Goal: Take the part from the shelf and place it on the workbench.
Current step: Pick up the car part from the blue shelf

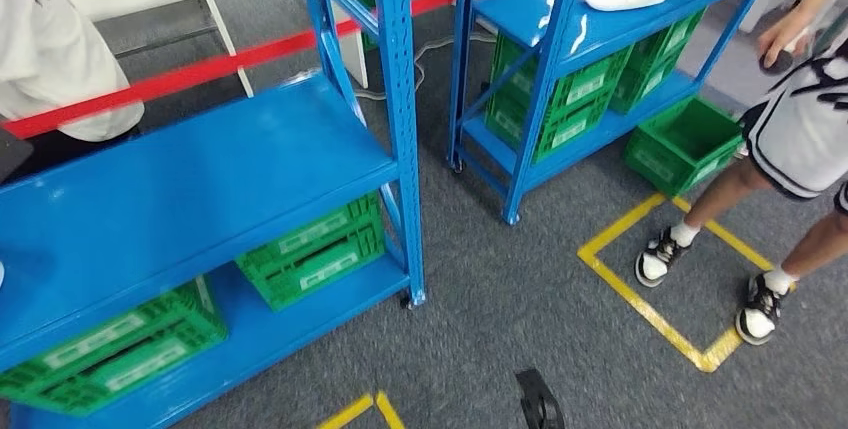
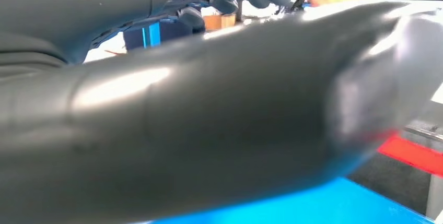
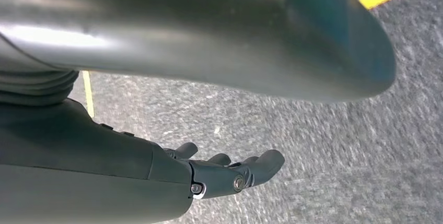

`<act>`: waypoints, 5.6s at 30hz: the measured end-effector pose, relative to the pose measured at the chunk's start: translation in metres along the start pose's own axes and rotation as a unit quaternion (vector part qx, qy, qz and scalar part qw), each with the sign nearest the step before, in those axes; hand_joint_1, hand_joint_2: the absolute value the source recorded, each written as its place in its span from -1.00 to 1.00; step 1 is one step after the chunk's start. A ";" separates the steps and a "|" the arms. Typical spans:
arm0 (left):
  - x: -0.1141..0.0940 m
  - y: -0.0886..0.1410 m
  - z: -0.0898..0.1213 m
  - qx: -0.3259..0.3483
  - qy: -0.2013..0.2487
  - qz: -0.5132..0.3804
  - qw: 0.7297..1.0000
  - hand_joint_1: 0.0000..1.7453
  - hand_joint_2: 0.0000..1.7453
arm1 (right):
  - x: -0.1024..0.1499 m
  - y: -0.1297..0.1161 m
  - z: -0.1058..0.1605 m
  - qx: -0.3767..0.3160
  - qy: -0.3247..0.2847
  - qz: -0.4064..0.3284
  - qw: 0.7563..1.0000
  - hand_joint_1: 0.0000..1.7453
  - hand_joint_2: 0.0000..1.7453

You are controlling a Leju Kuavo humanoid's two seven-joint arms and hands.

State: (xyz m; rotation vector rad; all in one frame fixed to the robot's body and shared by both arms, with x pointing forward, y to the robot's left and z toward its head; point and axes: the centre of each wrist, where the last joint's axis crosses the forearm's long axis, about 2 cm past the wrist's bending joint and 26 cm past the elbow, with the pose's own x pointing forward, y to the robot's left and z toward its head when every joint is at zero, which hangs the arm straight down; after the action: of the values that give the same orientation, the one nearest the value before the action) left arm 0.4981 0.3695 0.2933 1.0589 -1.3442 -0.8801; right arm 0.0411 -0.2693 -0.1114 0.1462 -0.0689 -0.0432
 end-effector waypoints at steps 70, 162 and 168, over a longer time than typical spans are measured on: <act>-0.108 -0.031 0.039 -0.250 0.219 -0.001 0.943 -1.00 1.00 | -0.001 -0.001 0.000 0.002 0.002 0.004 1.000 -1.00 -1.00; 0.043 0.046 0.046 0.150 -0.334 0.564 0.740 1.00 1.00 | -0.002 -0.007 0.001 -0.013 -0.009 -0.021 1.000 -1.00 -1.00; 0.047 0.046 0.048 0.145 -0.342 0.556 0.743 1.00 1.00 | -0.002 -0.007 0.001 -0.013 -0.007 -0.028 1.000 -1.00 -1.00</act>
State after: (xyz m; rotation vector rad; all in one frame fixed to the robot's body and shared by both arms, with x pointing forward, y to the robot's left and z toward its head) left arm 0.4491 0.3352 0.3489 -0.0742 -2.3762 -0.0824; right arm 0.0391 -0.2763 -0.1119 0.1224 -0.0774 -0.1010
